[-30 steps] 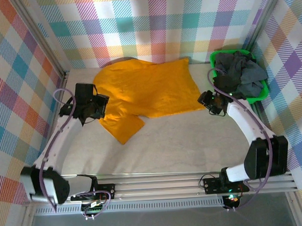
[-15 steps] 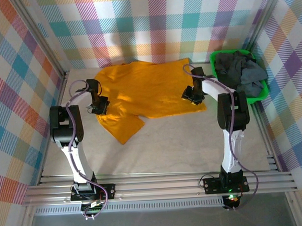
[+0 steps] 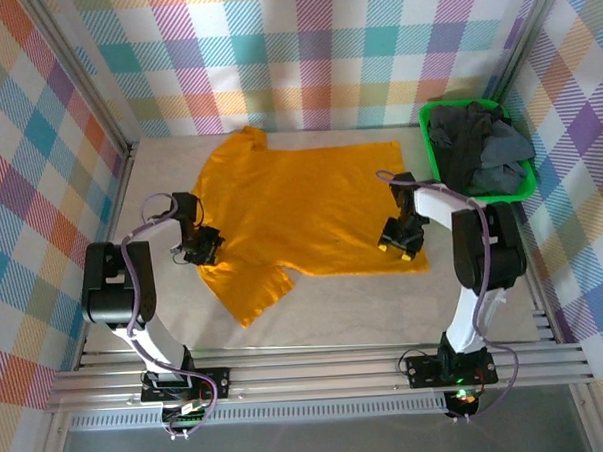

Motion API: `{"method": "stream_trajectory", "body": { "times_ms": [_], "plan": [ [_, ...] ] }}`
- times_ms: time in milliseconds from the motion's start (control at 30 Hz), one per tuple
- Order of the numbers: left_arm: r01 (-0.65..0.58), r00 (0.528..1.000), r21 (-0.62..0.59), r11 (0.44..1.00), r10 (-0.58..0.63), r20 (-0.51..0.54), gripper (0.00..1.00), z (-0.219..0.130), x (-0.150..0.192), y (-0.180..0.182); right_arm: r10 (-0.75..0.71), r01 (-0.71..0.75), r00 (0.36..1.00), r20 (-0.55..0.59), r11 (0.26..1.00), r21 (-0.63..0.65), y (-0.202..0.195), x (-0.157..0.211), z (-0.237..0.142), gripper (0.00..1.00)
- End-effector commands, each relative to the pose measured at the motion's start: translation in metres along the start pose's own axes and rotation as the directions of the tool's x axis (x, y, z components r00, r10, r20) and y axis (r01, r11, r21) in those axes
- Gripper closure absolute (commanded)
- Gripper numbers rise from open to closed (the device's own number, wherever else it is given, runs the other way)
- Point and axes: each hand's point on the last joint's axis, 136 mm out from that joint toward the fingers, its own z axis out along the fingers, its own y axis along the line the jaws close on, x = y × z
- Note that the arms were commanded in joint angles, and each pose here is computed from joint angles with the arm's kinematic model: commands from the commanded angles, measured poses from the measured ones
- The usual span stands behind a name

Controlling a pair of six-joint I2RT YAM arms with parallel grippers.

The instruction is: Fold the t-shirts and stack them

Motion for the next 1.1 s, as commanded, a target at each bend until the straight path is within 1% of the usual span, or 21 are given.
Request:
{"method": "stream_trajectory", "body": {
  "times_ms": [0,100,233,333,367,467,600,700,767,867,900,967,1067],
  "plan": [
    [-0.004,0.998,-0.156,0.988,-0.006,-0.066,0.67,0.010,0.020,0.051,0.056,-0.054,0.998,-0.024,0.996,0.066,-0.024,0.021,0.005,0.48],
    [-0.006,0.997,-0.158,0.987,-0.005,-0.073,0.67,0.007,0.022,0.051,0.052,-0.052,0.999,-0.001,0.995,0.084,-0.027,0.018,0.003,0.48],
    [-0.021,0.999,-0.173,0.985,0.012,-0.053,0.67,-0.004,0.021,0.052,0.040,-0.041,0.999,0.012,0.995,0.096,-0.027,0.014,-0.001,0.47],
    [-0.022,0.999,-0.166,0.986,0.015,-0.048,0.67,-0.009,0.022,0.051,0.033,-0.033,0.999,0.001,0.997,0.074,-0.023,0.015,-0.001,0.46],
    [-0.022,0.999,-0.157,0.987,0.015,-0.044,0.66,-0.011,0.021,0.048,0.027,-0.027,1.000,0.003,0.998,0.049,-0.019,0.015,-0.002,0.46],
    [-0.033,0.999,-0.122,0.992,0.033,-0.003,0.64,-0.026,0.014,0.033,-0.015,0.017,0.998,0.060,1.000,-0.026,-0.003,0.008,-0.018,0.45],
    [-0.079,0.993,-0.091,0.993,0.086,0.077,0.55,-0.052,-0.002,0.005,-0.067,0.073,0.988,0.136,0.996,-0.043,0.004,0.000,-0.047,0.44],
    [-0.096,0.993,-0.121,0.988,0.104,0.060,0.55,-0.056,-0.004,0.001,-0.094,0.104,0.983,0.158,0.993,-0.057,0.007,-0.001,-0.059,0.44],
    [-0.089,0.994,-0.161,0.983,0.097,0.043,0.56,-0.061,0.002,0.011,-0.093,0.103,0.981,0.172,0.993,-0.050,0.003,0.001,-0.066,0.44],
    [-0.084,0.995,-0.254,0.964,0.093,0.025,0.59,-0.077,0.017,0.045,-0.044,0.052,0.982,0.184,0.998,-0.037,-0.015,0.008,-0.075,0.45],
    [-0.092,0.995,-0.264,0.960,0.097,0.006,0.60,-0.080,0.027,0.054,-0.014,0.023,0.983,0.183,0.999,-0.048,-0.021,0.013,-0.076,0.45],
    [-0.131,0.991,-0.289,0.948,0.120,-0.055,0.60,-0.082,0.053,0.074,0.040,-0.027,0.984,0.175,0.997,-0.077,-0.033,0.022,-0.077,0.46],
    [-0.220,0.969,-0.358,0.907,0.162,-0.185,0.59,-0.078,0.096,0.107,0.085,-0.072,0.986,0.147,0.993,-0.092,-0.047,0.041,-0.073,0.47]
  ]
}}
